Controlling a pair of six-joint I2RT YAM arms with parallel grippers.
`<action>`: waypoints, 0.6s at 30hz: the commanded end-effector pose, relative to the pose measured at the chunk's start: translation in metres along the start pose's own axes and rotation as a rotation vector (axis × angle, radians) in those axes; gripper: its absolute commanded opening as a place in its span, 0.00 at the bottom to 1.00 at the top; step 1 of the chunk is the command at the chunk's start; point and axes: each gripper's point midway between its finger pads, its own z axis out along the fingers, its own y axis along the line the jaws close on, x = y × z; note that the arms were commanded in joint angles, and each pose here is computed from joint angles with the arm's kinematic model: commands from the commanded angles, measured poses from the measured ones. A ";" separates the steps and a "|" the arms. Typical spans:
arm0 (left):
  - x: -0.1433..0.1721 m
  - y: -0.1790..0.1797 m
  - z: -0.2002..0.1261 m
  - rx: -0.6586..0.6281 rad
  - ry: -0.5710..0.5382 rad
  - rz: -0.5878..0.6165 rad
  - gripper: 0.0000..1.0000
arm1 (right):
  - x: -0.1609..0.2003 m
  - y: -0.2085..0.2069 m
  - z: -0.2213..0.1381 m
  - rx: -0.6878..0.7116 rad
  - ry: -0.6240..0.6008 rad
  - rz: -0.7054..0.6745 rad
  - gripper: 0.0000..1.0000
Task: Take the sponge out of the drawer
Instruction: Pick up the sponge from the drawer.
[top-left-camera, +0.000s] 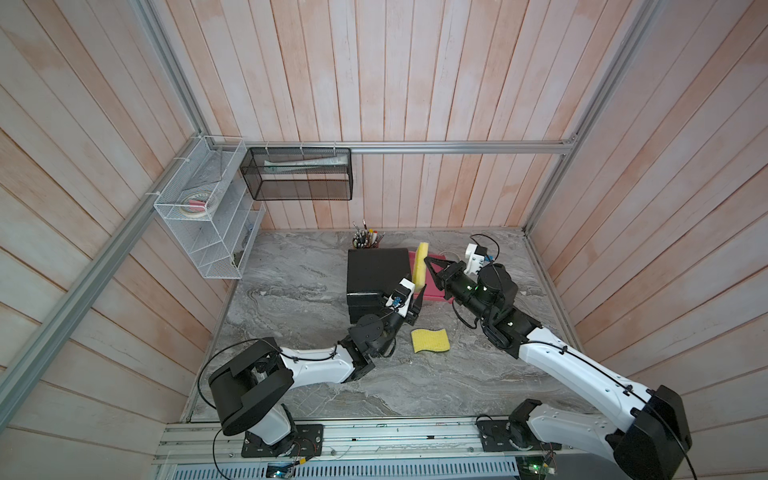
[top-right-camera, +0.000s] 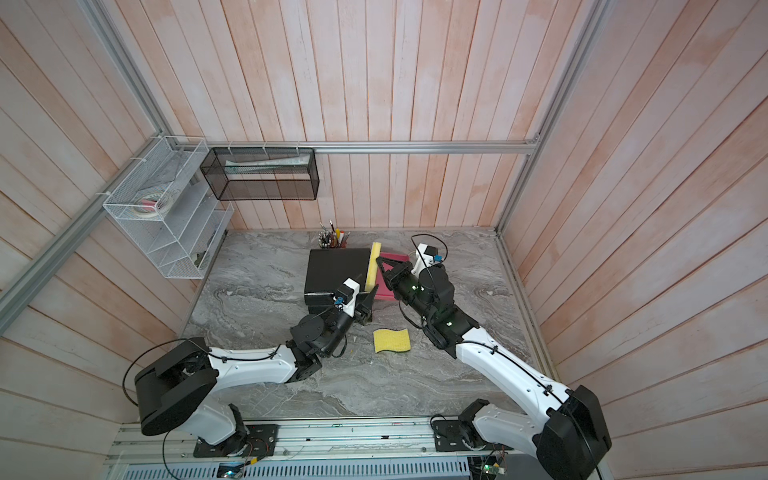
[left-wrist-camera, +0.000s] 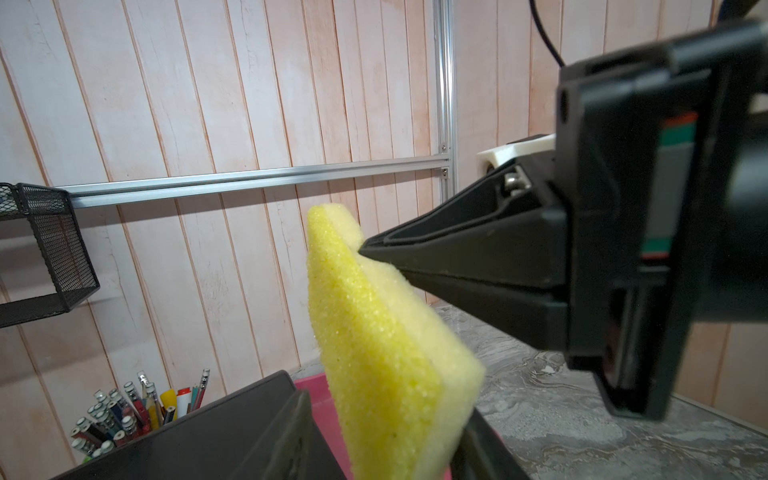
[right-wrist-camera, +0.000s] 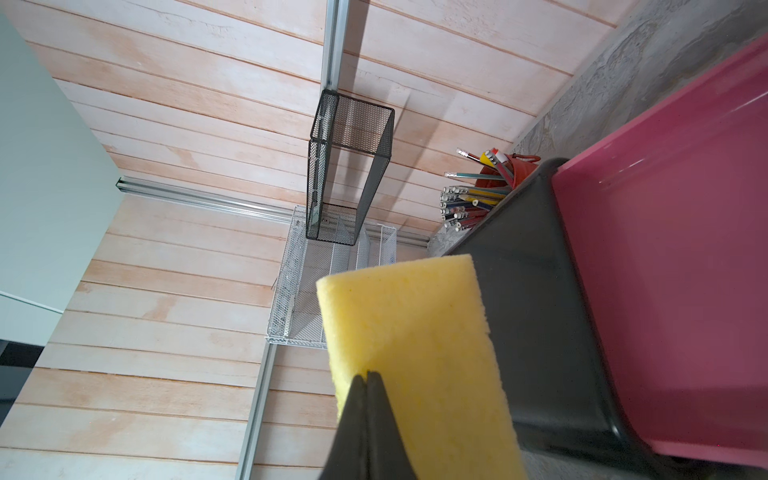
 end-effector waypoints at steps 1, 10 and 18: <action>-0.001 -0.003 0.002 0.005 -0.008 -0.010 0.55 | -0.003 0.006 -0.004 -0.023 -0.024 0.004 0.00; -0.004 -0.003 0.004 0.003 -0.024 -0.006 0.34 | 0.001 0.003 -0.002 -0.022 -0.004 0.022 0.00; -0.012 -0.009 -0.003 0.060 -0.049 -0.004 0.01 | 0.003 -0.005 0.000 -0.010 0.003 0.028 0.00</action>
